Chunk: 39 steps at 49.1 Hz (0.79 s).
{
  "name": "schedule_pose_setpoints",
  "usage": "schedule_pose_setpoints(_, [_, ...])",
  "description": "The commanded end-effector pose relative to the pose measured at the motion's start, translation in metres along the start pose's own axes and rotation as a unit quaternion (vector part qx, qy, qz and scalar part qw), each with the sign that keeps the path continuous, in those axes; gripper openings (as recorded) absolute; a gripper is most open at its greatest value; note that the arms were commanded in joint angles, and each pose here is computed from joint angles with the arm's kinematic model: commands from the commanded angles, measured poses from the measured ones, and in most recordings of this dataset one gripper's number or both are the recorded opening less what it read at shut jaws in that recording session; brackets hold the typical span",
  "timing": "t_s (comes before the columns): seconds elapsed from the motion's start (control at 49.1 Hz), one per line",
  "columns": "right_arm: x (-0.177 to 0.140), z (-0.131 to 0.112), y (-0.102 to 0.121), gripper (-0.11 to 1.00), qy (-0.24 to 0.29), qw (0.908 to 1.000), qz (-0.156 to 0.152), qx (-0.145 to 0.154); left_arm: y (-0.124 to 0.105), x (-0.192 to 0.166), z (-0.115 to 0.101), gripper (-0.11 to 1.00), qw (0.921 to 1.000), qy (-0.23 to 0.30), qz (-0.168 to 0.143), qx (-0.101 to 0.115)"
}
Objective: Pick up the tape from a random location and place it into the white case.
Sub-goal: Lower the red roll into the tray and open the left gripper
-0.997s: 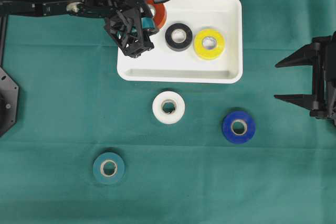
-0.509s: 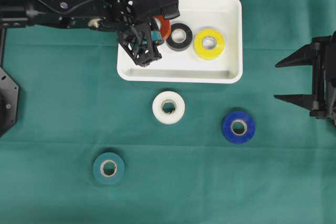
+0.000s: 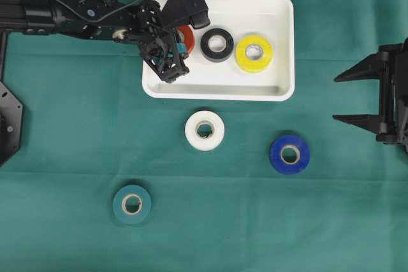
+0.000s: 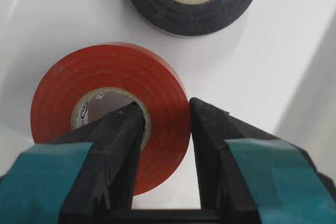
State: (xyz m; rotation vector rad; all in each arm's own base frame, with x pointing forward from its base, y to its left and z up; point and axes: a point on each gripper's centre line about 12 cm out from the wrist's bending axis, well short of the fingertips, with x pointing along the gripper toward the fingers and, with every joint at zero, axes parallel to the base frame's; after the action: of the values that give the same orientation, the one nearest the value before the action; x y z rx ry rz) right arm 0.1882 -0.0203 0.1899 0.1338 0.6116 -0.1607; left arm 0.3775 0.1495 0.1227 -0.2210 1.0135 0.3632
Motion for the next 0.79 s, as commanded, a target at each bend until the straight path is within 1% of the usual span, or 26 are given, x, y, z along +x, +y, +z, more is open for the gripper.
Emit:
schedule_pose_setpoints(0.0, [-0.0001,0.0048,0.0006,0.84,-0.005,1.0,0.001,-0.001,-0.0004,-0.0073,0.011,0.23,0.9998,-0.021,-0.001,-0.001])
schedule_pose_setpoints(0.549, [-0.0001,0.0048,0.0006,0.84,-0.005,1.0,0.001,-0.001,-0.0011,-0.0075,0.0133,0.24,0.9997,-0.024,-0.002,0.0])
schedule_pose_setpoints(0.59, [-0.0001,0.0048,0.0006,0.84,-0.005,1.0,0.001,-0.001,-0.0011,-0.0075,0.0133,0.3,0.9997,-0.024,-0.002,0.0])
schedule_pose_setpoints(0.773, [-0.0001,0.0048,0.0006,0.84,-0.005,1.0,0.001,-0.001,-0.0005,-0.0077,0.0143,0.82,0.9997,-0.026,-0.001,-0.001])
